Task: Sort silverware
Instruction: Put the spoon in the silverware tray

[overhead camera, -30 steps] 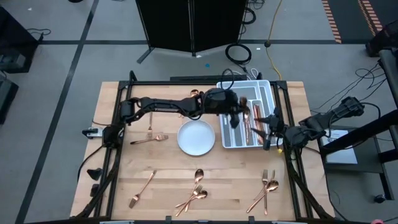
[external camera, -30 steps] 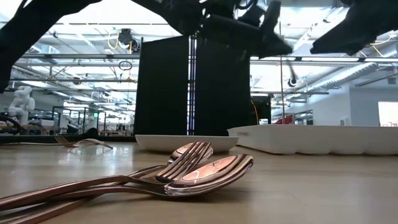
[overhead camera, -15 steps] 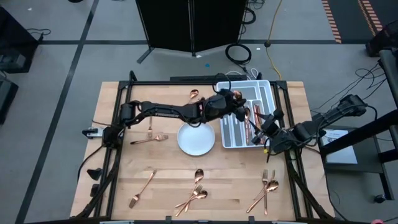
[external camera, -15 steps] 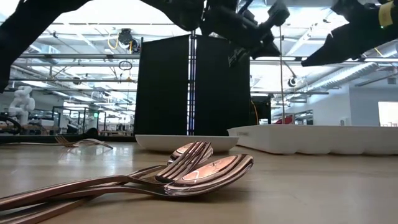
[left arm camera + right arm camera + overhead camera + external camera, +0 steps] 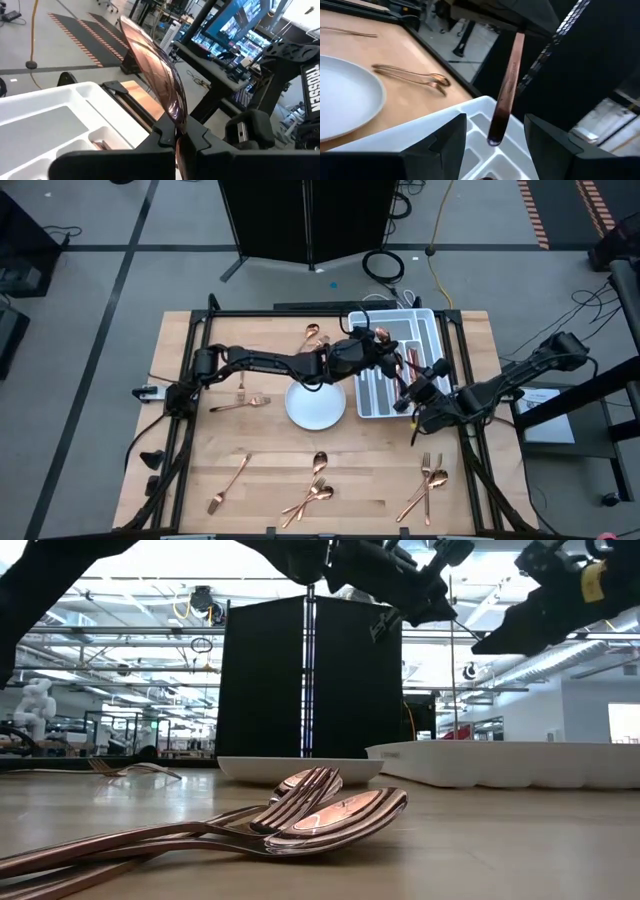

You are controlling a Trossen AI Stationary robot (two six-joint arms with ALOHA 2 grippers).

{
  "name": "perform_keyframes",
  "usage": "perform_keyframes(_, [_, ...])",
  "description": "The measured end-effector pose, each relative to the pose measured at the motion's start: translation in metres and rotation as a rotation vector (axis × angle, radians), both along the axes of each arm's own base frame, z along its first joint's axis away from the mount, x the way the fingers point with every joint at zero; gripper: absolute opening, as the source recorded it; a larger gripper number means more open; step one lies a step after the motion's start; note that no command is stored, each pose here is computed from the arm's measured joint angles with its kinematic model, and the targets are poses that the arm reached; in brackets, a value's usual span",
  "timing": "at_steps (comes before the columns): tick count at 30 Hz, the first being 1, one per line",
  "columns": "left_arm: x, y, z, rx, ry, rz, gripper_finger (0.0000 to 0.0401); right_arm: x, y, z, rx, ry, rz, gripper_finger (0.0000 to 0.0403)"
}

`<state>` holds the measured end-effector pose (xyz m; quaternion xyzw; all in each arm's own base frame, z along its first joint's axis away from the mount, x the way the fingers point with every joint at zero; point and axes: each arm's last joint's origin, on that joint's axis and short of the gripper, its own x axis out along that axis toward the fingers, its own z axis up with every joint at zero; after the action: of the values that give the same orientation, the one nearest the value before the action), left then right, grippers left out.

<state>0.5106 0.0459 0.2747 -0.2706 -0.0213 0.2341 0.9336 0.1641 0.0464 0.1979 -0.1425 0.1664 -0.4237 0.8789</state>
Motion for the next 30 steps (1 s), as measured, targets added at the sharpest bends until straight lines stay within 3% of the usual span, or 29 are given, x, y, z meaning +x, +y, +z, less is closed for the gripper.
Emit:
perform_keyframes(5, [0.000,-0.006,0.000,-0.007,-0.003,-0.010,0.0000,0.005,-0.001,-0.005,-0.075,0.017,-0.077,0.0187])
perform_keyframes(8, [0.001,-0.007,0.000,0.019,0.013,-0.016,0.0000,0.007,0.000,-0.005,-0.077,0.007,-0.081,0.0167])
perform_keyframes(16, [0.000,-0.004,-0.001,0.035,0.025,0.006,0.0012,0.009,0.000,-0.004,-0.058,0.010,-0.056,0.0018])
perform_keyframes(23, [0.001,-0.004,-0.001,0.139,0.074,-0.072,0.0092,0.010,-0.007,-0.004,0.040,-0.022,-0.040,0.0005])
perform_keyframes(30, [0.002,0.002,-0.001,0.330,0.118,-0.339,0.0179,-0.011,-0.013,0.013,0.240,-0.113,0.078,0.0002])
